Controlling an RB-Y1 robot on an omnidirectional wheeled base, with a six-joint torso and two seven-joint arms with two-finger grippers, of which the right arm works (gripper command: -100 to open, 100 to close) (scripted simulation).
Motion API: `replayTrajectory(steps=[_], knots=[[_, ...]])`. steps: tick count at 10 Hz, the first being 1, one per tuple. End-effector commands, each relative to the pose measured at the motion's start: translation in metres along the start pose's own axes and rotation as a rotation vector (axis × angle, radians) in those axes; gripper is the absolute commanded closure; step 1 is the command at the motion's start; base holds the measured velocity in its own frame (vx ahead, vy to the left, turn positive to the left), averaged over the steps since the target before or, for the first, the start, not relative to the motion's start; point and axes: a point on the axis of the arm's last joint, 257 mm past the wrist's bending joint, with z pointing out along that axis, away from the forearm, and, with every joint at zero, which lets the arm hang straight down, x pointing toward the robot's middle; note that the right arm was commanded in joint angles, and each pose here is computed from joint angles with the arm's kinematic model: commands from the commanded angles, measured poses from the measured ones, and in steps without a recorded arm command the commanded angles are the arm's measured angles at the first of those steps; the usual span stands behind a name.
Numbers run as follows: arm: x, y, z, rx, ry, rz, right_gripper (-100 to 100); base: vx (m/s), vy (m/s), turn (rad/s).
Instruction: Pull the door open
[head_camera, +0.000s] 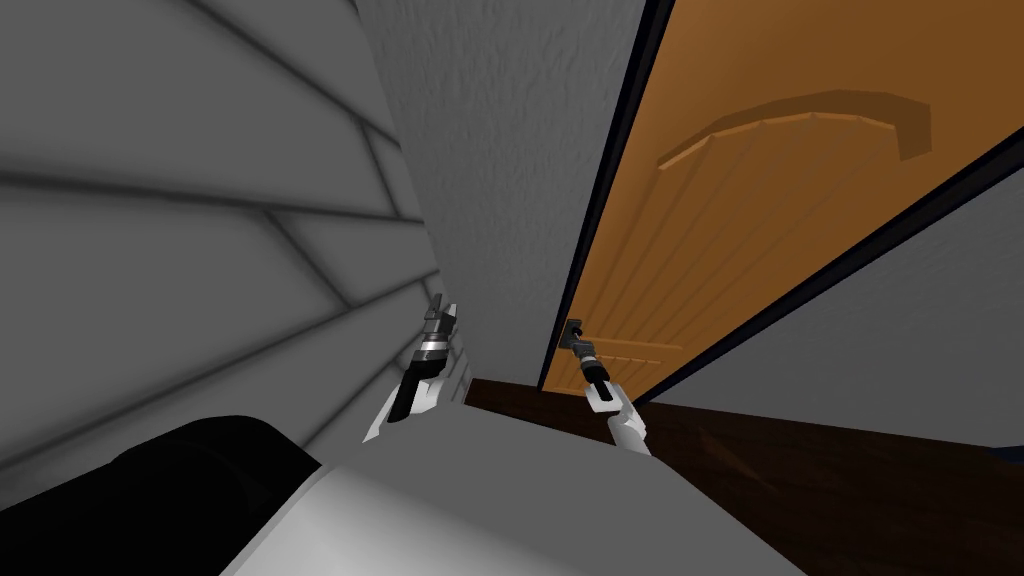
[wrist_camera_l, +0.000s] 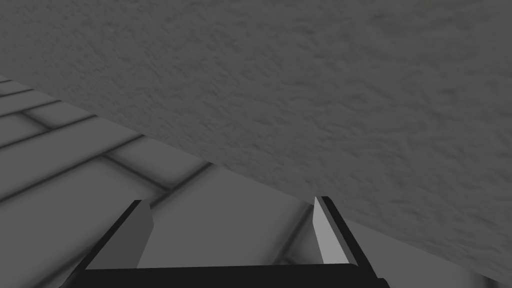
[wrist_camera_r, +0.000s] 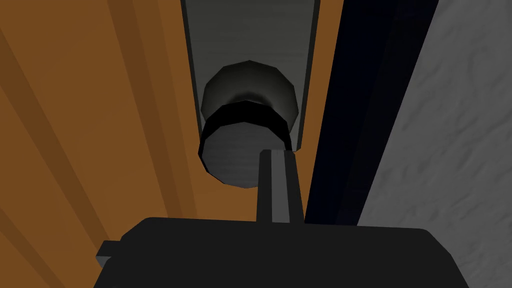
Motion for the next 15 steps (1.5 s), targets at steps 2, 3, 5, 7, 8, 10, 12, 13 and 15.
replayTrajectory(steps=[2,3,5,7,8,10,12,13,15], knots=[[-0.004,0.0,0.002,0.0,-0.005,-0.002,-100,-0.13,-0.028,0.013],[-0.006,0.0,0.0032,0.0,-0.008,-0.003,-100,-0.168,-0.038,-0.006],[-0.011,0.0,0.0057,0.0,-0.015,-0.006,-100,-0.183,-0.032,-0.022],[-0.015,0.0,0.0077,0.0,-0.021,-0.008,-100,-0.209,-0.026,-0.028],[-0.017,0.0,0.0084,0.0,-0.023,-0.008,-100,-0.206,-0.025,-0.022],[-0.016,-0.006,0.0068,0.007,-0.022,-0.008,-100,-0.004,-0.004,0.02],[-0.016,-0.013,0.0053,0.015,-0.024,-0.008,-100,0.159,0.027,0.061],[-0.016,-0.018,0.0041,0.021,-0.025,-0.008,-100,0.215,0.034,0.056],[-0.016,-0.029,0.0015,0.034,-0.029,-0.008,-100,0.228,0.039,0.068]])
